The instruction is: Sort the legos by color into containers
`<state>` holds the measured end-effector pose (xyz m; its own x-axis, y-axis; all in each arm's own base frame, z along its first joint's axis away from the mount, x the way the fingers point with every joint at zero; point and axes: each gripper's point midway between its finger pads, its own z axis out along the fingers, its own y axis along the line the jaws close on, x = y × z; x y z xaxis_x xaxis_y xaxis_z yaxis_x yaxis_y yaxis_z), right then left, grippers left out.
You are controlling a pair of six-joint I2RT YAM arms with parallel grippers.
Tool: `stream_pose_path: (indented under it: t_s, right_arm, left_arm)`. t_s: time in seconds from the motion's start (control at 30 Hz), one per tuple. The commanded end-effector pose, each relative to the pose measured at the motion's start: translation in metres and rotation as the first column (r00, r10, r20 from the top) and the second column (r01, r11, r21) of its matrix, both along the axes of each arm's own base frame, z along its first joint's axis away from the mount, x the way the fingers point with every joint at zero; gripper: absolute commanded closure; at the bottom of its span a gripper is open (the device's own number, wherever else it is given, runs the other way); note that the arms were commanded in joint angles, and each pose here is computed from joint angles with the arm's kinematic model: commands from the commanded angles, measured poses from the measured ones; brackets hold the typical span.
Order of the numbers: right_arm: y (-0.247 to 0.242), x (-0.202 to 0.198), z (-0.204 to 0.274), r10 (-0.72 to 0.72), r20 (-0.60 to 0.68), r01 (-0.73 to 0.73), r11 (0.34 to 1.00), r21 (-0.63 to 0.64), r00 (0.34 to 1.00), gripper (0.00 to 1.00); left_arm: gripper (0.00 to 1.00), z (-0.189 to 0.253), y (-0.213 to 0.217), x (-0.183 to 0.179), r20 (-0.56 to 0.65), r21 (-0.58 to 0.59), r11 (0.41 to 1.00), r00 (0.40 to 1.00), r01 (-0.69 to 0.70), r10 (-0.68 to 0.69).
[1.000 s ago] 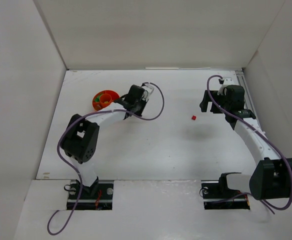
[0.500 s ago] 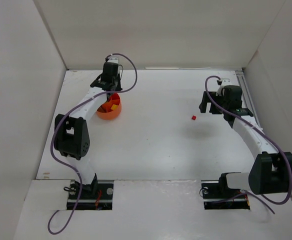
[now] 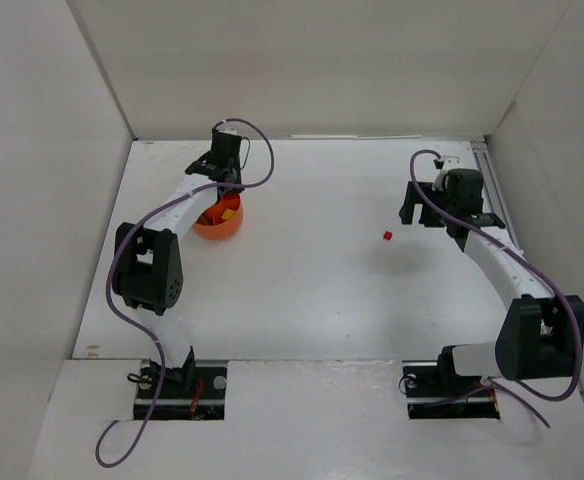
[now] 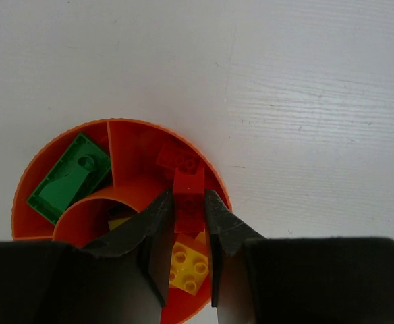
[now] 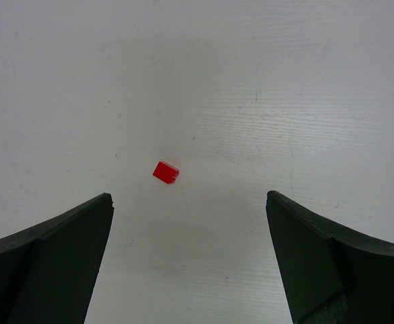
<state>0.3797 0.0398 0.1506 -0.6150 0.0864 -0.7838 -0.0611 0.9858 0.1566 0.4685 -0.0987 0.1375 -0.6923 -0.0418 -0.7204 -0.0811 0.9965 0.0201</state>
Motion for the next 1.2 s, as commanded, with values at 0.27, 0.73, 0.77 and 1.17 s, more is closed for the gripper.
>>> stream_pose_path:
  t_s: [0.27, 0.73, 0.77, 1.17]
  right_arm:
    - [-0.001, 0.017, 0.016, 0.012, 0.046, -0.011, 1.0, -0.007, 0.999, 0.0]
    - [0.005, 0.016, 0.006, 0.036, 0.024, -0.036, 0.999, 0.011, 0.999, 0.0]
    - [0.005, 0.018, 0.004, 0.03, 0.022, -0.03, 0.999, 0.019, 0.999, 0.0]
    - [0.042, 0.031, -0.047, 0.0, -0.096, 0.0, 1.0, 0.003, 0.995, 0.09]
  left_arm:
    - [0.64, 0.029, 0.003, 0.0, 0.044, -0.026, 0.999, 0.998, -0.048, 0.049]
    - [0.44, 0.06, 0.008, -0.006, 0.105, -0.041, 0.997, 0.992, -0.065, 0.07]
    - [0.44, 0.065, 0.008, -0.007, 0.116, -0.046, 0.997, 0.991, -0.065, 0.07]
    - [0.0, 0.134, -0.039, -0.032, 0.33, -0.244, 0.948, 0.937, 0.205, -0.117]
